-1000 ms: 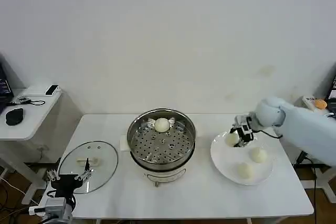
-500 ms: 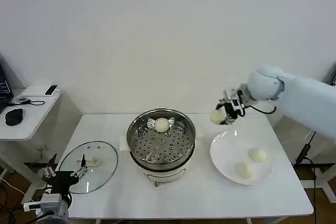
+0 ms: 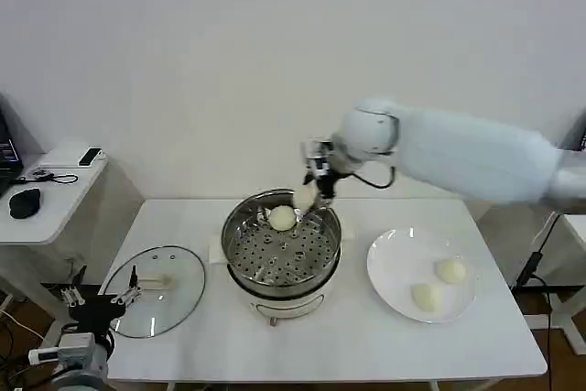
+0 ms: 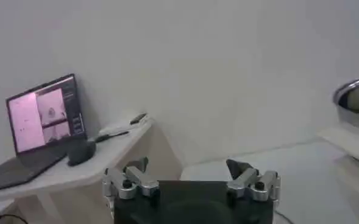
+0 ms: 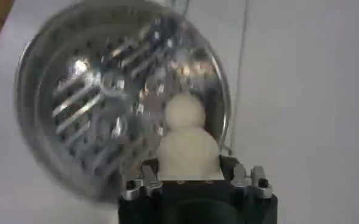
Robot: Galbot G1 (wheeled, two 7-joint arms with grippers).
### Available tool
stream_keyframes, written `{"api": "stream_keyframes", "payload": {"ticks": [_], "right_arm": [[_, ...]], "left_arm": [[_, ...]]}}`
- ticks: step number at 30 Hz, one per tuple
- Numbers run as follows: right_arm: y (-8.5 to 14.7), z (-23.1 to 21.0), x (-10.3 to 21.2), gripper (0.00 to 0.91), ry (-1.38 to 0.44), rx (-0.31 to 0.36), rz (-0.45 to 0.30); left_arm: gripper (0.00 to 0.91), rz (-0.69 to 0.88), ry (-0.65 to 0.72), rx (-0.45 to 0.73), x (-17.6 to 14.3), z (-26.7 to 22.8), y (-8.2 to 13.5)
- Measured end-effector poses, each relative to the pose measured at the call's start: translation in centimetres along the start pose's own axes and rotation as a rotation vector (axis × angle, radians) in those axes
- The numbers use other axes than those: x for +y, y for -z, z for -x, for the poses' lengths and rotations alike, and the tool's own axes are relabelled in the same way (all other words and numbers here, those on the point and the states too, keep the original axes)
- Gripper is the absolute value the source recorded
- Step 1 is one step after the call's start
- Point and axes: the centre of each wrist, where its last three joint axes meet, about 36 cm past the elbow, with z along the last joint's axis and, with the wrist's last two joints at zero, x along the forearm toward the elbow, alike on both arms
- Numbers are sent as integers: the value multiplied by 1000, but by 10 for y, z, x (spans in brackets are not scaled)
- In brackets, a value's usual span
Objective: Take steamed baozi put them in steamer then cover it.
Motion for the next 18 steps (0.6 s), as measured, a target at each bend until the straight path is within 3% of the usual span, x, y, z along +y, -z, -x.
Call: {"api": "stream_keyframes", "payload": {"ticks": [8,18], "right_arm": [[56,47,6,665,54,9,11],[84,85,16,665,94,24,16]], "left_arm": [[907,-7,7,2,2,1,-1],[907,-8,10,-2,3,2,0]]}}
